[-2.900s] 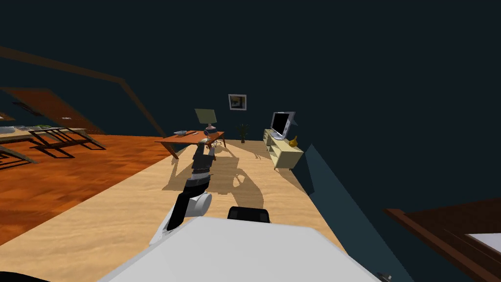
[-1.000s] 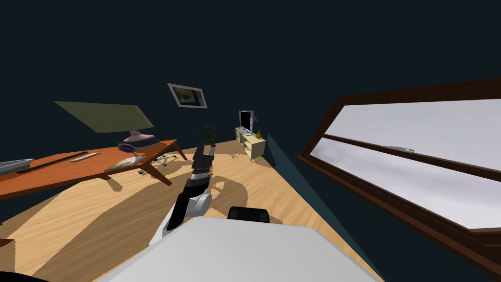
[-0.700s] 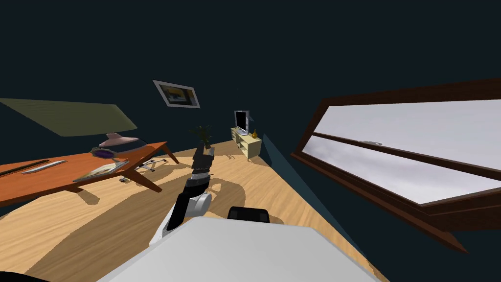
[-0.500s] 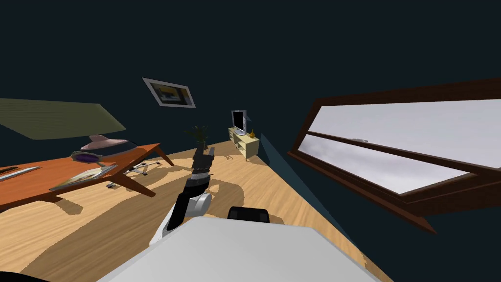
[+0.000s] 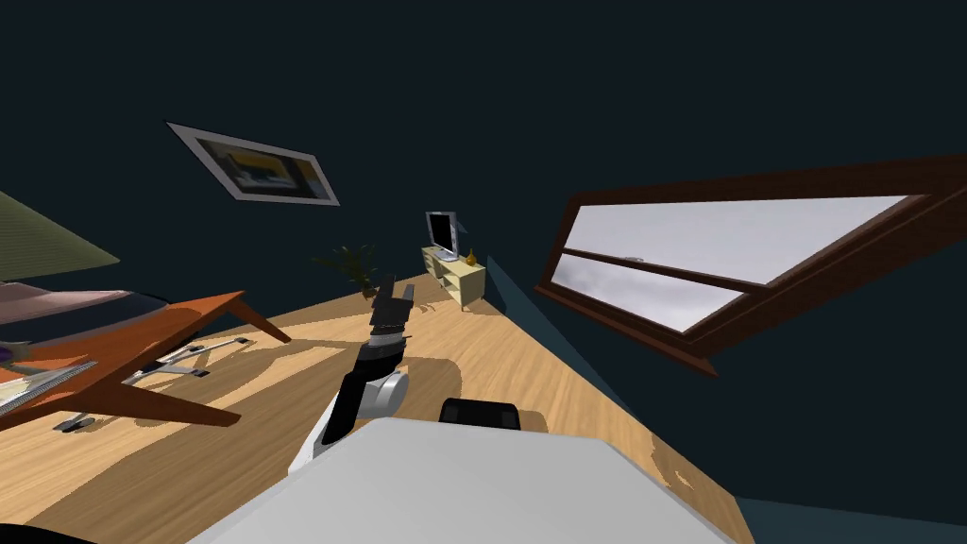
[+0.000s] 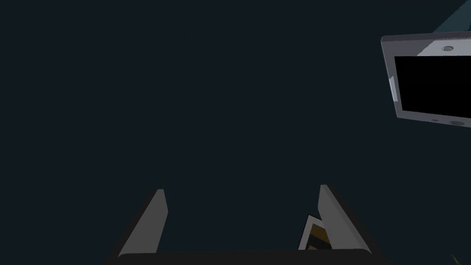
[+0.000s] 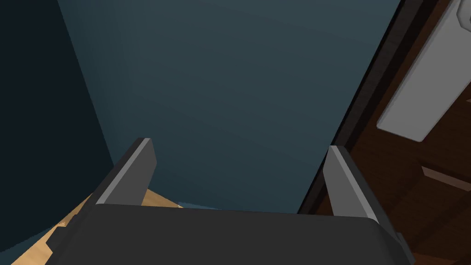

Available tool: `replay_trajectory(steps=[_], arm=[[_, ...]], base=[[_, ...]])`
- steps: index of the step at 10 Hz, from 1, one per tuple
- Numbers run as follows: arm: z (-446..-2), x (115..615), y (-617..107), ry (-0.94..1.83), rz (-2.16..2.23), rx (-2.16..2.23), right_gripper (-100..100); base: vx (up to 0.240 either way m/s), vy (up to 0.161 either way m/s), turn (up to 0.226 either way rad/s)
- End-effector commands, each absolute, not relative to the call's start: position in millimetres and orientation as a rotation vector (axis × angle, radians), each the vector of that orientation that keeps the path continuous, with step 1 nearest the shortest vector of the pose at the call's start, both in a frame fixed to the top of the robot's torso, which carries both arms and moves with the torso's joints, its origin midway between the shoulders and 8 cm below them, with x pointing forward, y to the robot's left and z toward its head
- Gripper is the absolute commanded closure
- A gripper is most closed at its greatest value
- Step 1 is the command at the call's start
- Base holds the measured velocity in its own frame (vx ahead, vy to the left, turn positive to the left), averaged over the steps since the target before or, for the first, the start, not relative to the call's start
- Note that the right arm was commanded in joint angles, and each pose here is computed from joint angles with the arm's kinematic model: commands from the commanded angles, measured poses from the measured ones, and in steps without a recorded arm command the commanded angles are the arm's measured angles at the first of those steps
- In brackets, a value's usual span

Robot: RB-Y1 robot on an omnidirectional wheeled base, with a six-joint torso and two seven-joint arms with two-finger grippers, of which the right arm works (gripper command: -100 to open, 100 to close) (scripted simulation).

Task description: Pull the door open

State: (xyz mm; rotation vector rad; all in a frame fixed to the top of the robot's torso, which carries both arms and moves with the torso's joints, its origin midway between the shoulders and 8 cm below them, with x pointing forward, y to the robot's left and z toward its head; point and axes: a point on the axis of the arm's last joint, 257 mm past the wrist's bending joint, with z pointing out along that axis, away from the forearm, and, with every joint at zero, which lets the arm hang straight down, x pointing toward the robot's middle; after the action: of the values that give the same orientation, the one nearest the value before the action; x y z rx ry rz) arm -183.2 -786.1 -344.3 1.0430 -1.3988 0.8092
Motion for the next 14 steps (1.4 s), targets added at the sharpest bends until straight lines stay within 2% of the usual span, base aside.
replay_trajectory(steps=[1,2,8,11,12,14], arm=[[-341.0,-185.6,-790.1,-1.4,0.81,1.024,-100],[-341.0,-185.6,-790.1,-1.4,0.81,1.024,-100],[-310.7,-214.6,-798.5,-1.41,0.813,0.883,-100],[-297.5,-226.2,-801.2,-1.412,0.816,0.823,-100],[-300.0,-224.4,-801.1,-1.411,0.814,0.836,-100],[-297.2,-225.3,-802.5,-1.386,0.848,0.856,-100]], base=[[-0.018,-0.048,-0.081],[-0.006,-0.017,0.014],[-0.009,-0.059,-0.271],[-0.007,-0.075,-0.238],[-0.006,-0.033,-0.043],[0.156,-0.002,-0.234]])
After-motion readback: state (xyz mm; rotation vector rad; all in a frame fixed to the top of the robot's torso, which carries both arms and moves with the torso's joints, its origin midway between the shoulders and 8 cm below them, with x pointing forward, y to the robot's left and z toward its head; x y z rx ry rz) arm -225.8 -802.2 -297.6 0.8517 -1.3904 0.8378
